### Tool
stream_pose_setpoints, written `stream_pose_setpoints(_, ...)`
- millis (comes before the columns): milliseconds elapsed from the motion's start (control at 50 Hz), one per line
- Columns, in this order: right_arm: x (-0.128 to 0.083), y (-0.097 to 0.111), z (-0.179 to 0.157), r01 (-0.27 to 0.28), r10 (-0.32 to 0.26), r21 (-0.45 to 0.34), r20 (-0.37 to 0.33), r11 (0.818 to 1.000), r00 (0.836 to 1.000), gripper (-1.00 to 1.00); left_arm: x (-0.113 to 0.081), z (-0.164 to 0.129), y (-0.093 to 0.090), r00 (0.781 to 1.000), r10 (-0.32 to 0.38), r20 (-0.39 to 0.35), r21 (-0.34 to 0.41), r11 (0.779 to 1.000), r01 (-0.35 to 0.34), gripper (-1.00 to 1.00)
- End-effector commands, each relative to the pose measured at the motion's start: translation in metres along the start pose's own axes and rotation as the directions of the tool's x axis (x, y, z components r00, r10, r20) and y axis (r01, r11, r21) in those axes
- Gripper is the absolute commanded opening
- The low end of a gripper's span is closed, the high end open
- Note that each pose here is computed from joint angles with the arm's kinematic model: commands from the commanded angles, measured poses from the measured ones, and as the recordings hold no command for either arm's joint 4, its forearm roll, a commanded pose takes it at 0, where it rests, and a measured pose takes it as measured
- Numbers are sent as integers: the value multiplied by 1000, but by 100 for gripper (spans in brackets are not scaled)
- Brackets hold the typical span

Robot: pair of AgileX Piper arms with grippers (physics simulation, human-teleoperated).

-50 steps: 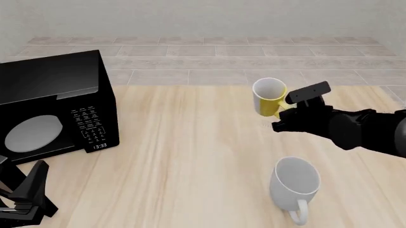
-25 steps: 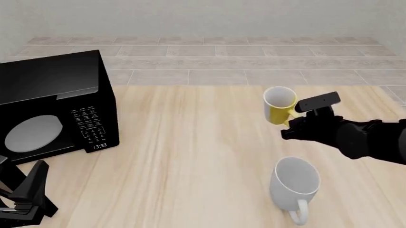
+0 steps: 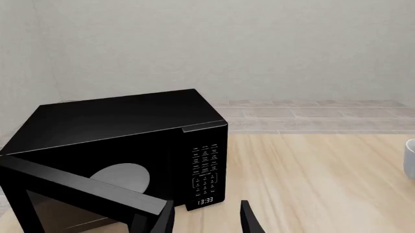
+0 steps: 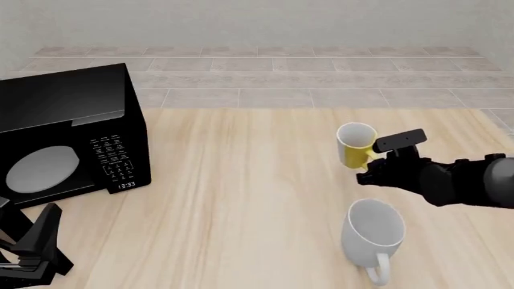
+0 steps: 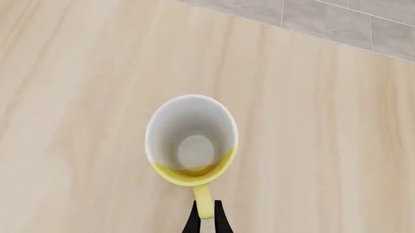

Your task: Put the yellow and white mug to the front of the white mug.

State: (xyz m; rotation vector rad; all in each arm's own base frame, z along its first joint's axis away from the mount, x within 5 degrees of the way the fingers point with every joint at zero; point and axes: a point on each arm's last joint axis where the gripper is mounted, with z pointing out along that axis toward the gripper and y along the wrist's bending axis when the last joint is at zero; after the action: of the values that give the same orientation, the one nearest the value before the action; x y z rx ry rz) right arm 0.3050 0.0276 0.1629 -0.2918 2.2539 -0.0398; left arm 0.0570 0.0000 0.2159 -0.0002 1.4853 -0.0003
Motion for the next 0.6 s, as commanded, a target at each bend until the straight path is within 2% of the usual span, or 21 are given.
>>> stream_pose_setpoints(20, 8, -3, 20, -19, 20, 8, -22, 1000, 1000, -100, 0, 0, 0, 1000, 0, 0, 0, 1000, 0, 100)
stream_pose_setpoints(240, 16, -5, 39, -27, 28, 13, -43, 1000, 999, -100, 0, 0, 0, 1000, 0, 0, 0, 1000, 0, 100)
stream_pose_setpoints(600, 20, -6, 39, -33, 34, 13, -58, 999, 998, -100, 0, 0, 0, 1000, 0, 0, 0, 1000, 0, 100)
